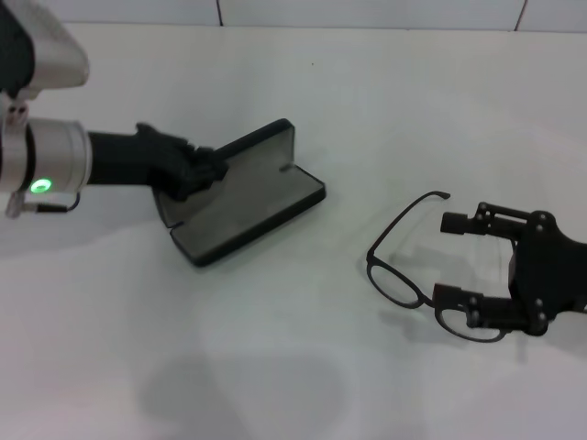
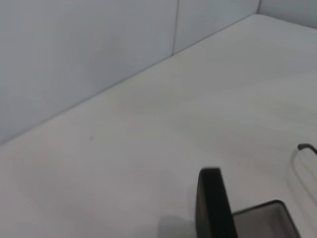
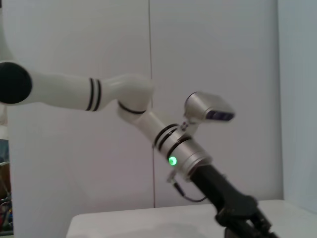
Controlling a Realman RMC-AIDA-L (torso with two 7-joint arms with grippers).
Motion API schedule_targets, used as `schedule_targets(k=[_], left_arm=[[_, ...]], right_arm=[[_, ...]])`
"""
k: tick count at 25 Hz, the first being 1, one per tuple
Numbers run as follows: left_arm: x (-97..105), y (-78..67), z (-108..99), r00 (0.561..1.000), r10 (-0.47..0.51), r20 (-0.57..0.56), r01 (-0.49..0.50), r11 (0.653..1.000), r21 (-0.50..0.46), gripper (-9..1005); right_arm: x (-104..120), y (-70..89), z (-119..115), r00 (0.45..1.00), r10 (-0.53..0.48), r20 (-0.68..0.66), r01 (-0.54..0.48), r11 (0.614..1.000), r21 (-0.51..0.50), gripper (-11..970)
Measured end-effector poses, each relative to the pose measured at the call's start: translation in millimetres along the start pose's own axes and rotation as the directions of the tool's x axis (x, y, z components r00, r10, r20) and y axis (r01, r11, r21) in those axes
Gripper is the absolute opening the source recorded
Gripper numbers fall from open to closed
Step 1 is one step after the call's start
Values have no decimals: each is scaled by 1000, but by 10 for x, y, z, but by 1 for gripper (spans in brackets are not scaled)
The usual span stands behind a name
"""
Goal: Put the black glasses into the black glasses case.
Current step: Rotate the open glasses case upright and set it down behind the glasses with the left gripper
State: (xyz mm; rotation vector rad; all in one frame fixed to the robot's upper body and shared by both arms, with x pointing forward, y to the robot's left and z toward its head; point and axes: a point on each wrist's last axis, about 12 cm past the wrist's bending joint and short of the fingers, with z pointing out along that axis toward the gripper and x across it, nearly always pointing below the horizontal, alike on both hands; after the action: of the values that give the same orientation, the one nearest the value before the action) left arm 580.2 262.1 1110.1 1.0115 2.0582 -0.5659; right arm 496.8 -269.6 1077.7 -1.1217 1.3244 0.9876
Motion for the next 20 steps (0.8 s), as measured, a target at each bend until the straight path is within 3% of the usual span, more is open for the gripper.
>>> schedule_targets(k=[5, 10, 15, 20], left_arm=[[-193, -8, 76, 997, 76, 8, -76, 997, 22, 226], [-392, -62, 193, 981, 195, 2, -194, 979, 57, 205], [-540, -117, 295, 932, 363, 20, -363, 928, 84, 223], [-607, -221, 441, 884, 464, 64, -468, 872, 143, 242]], right_arm=[[12, 17, 7, 1000, 4, -7, -4, 1000, -12, 747], [38, 46, 2, 1000, 14, -6, -14, 1000, -8, 746], [88, 120, -13, 1000, 0, -2, 0, 1000, 3, 746], [123, 169, -59, 1000, 7, -4, -7, 1000, 18, 746]])
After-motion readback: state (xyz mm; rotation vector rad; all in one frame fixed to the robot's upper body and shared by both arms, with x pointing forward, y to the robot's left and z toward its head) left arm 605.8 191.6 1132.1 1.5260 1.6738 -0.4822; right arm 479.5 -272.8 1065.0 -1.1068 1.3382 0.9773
